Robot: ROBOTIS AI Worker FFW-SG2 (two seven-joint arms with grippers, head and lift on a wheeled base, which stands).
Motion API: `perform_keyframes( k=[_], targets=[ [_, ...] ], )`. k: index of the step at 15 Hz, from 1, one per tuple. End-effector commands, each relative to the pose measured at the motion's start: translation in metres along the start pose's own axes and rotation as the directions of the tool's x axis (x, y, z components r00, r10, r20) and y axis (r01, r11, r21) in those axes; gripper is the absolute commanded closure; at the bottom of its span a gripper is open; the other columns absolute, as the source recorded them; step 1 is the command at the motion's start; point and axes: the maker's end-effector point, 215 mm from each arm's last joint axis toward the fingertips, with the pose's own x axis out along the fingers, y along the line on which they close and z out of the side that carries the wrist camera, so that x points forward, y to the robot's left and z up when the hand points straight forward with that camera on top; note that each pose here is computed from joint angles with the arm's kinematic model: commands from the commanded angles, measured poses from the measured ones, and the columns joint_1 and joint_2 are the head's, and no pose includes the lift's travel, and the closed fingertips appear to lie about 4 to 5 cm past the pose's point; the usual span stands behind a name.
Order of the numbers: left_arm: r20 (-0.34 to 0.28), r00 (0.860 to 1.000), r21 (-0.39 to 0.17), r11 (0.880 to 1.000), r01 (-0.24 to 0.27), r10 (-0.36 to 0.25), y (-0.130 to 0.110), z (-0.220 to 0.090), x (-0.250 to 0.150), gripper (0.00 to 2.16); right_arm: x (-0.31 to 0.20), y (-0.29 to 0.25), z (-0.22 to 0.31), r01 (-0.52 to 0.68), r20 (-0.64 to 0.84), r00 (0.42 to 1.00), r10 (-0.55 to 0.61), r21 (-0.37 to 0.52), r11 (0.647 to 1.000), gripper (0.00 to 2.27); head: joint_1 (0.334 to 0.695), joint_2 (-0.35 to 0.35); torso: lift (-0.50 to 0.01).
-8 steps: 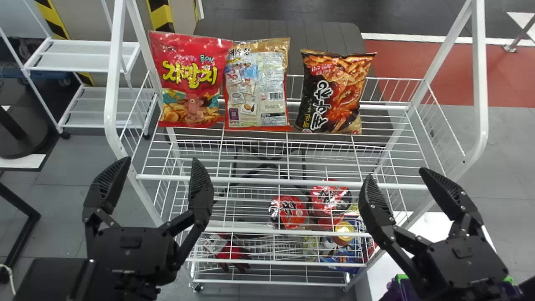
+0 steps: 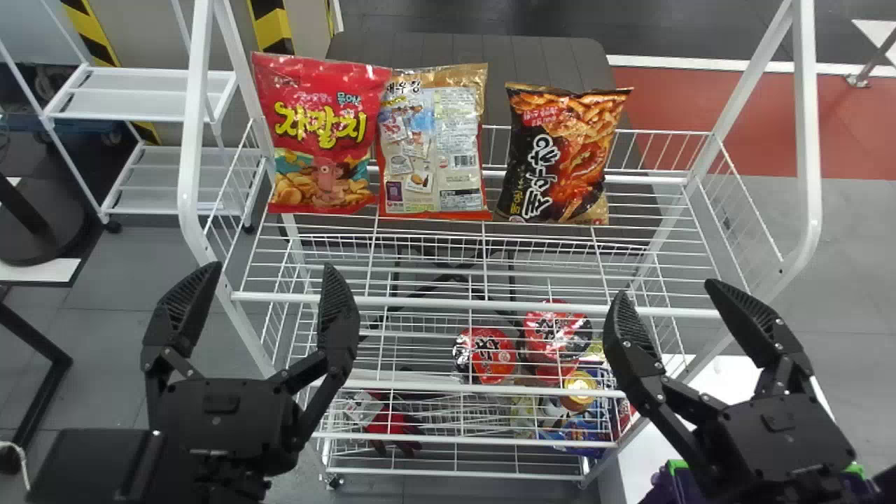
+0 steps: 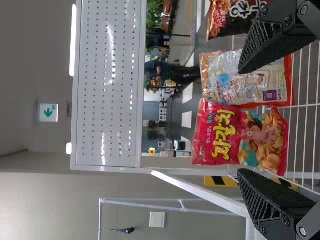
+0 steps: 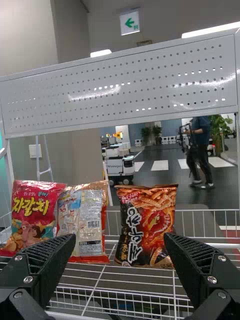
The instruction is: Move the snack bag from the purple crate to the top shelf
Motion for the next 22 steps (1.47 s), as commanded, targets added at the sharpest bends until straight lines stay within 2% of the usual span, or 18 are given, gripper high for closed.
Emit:
perform_keyframes(
  k=[1,13,22],
  targets=[
    [0.001,1.0,0.0,1.0,0.0,0.0,0.0003,0.0007,0.0002,0.11,0.0002,0.0001,-0.0002,0.0,-0.001,1.0,0.0,0.002,1.0,0.18,0.695,-0.03,0.0],
    [-0.002,1.0,0.002,1.0,0.0,0.0,-0.0001,-0.0002,0.0001,0.11,0.0002,0.0009,0.0016,-0.007,0.009,1.0,0.007,0.001,1.0,0.18,0.695,-0.03,-0.001],
    [-0.004,1.0,-0.003,1.0,-0.005,0.005,0.0023,-0.0026,0.0026,0.11,0.0004,0.0013,-0.0011,-0.01,0.003,1.0,0.01,0.01,1.0,0.18,0.695,-0.023,-0.041]
  ],
)
